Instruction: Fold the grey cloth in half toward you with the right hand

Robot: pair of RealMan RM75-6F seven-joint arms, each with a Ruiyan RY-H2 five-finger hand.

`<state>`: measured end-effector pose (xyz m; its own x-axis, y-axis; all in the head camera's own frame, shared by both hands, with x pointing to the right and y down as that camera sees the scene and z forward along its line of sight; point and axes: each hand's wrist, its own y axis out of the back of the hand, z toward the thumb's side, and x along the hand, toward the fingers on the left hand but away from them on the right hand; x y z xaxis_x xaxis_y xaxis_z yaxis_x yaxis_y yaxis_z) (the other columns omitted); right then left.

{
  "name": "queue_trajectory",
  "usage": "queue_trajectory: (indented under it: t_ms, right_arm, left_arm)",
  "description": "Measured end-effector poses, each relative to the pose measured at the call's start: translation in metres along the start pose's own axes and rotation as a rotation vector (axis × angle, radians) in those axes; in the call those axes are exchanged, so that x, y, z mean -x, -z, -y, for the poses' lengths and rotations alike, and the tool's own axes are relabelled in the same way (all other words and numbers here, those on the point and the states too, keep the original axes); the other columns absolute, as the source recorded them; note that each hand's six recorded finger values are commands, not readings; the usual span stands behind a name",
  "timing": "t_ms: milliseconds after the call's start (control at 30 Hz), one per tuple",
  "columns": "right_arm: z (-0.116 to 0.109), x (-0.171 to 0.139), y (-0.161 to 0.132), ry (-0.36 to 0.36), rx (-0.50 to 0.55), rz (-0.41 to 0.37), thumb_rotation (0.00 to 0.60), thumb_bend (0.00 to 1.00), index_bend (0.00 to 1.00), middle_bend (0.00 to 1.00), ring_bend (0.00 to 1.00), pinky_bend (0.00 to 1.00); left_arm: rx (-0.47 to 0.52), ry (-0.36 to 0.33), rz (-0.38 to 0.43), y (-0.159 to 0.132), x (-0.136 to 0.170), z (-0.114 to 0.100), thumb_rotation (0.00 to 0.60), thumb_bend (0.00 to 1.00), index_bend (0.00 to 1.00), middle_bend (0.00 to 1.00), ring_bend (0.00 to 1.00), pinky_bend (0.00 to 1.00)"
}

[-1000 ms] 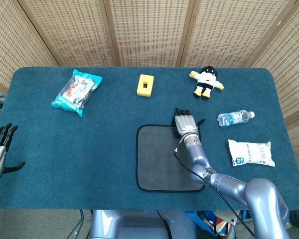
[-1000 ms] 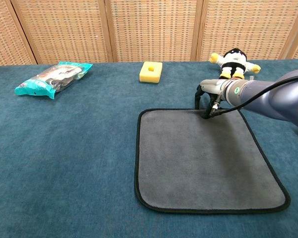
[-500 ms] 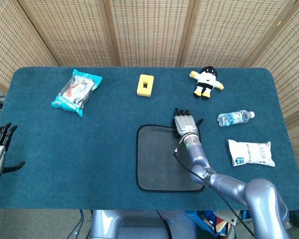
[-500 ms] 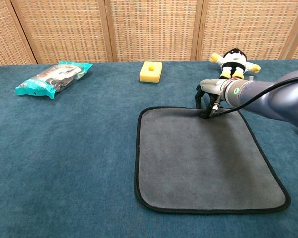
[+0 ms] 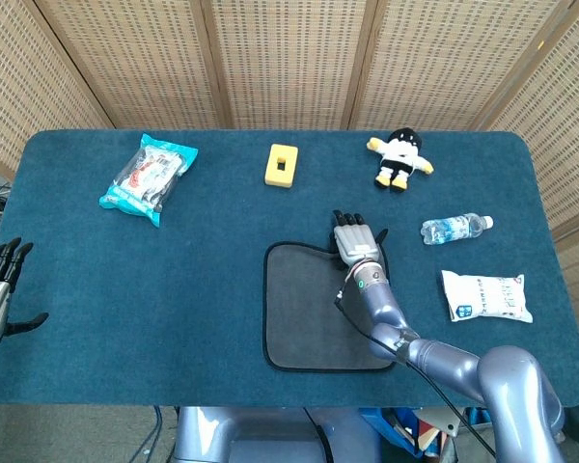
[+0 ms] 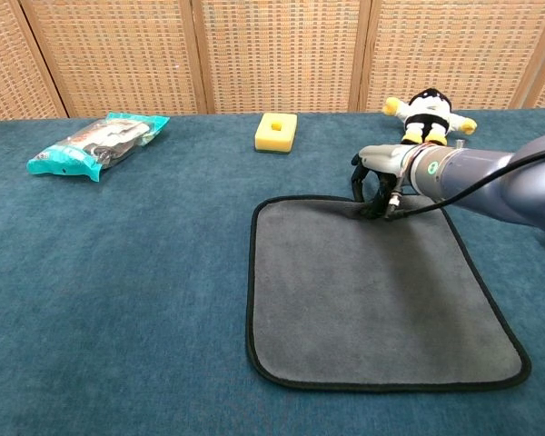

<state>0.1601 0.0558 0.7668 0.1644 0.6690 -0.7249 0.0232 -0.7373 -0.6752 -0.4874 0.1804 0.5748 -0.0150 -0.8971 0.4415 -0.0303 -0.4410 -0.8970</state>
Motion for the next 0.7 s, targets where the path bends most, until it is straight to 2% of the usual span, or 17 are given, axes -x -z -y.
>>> queue_trajectory:
  t_ms: [333,700]
  right_arm:
    - [-0.004,-0.041,-0.002,0.025,-0.03,-0.123,0.6,0.53,0.66,0.0,0.0,0.0]
    - [0.01,-0.104,0.013,0.048,-0.046,-0.209,0.6,0.53,0.66,0.0,0.0,0.0]
  left_arm:
    - [0.007,-0.01,0.031,-0.006,0.007,-0.004,0.6,0.13,0.0,0.0,0.0,0.0]
    - [0.008,-0.017,0.071,-0.013,0.017,-0.006,0.6,0.13,0.0,0.0,0.0,0.0]
